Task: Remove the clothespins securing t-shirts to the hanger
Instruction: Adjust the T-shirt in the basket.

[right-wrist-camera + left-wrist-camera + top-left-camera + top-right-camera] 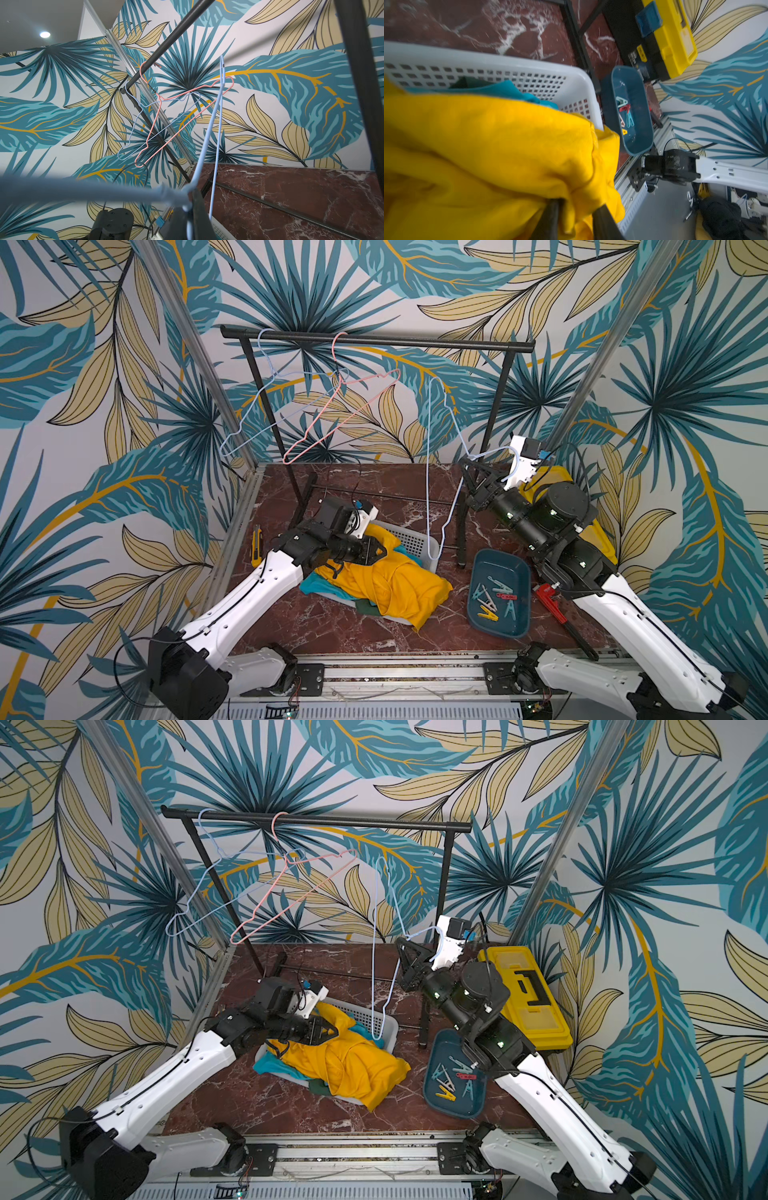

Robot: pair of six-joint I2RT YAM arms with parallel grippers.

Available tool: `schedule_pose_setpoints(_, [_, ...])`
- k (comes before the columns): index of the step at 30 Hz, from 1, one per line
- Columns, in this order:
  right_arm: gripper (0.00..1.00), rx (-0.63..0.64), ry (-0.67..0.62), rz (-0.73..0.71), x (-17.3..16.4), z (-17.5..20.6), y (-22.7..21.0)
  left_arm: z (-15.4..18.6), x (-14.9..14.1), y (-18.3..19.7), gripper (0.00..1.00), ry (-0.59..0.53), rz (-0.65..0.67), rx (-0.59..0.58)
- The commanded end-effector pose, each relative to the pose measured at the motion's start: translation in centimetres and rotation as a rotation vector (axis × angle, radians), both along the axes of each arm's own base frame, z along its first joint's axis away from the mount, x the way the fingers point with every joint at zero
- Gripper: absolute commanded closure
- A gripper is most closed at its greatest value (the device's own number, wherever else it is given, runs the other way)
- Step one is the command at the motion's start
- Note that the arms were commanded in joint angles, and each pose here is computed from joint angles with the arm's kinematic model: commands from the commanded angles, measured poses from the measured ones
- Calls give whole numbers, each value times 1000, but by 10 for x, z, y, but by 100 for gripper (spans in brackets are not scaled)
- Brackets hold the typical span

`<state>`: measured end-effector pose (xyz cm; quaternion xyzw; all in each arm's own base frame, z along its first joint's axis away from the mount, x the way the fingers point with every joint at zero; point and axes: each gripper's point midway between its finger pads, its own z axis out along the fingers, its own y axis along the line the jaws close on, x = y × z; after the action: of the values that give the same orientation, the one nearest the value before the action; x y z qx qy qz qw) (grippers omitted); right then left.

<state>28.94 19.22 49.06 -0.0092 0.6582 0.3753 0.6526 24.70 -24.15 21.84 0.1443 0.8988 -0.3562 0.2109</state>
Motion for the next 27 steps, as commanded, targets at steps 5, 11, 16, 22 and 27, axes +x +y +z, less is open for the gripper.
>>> schedule_pose_setpoints(5, [100, -58, 48, -98, -13, -24, -30, 10, -16, -13, 0, 4, -92, 94])
schedule_pose_setpoints(11, [100, -67, 54, -170, -26, -31, -54, 49, -33, -35, 0, -94, -166, 99])
schedule_pose_setpoints(16, [100, -97, 80, -190, -32, -41, -63, 18, -71, -50, 3, -52, -317, 239])
schedule_pose_setpoints(22, [100, -94, 90, -198, -35, -46, -67, -34, -78, -50, 8, 18, -372, 458])
schedule_pose_setpoints(27, [100, -104, 95, -204, -36, -48, -69, -45, -86, -58, 1, 58, -416, 483])
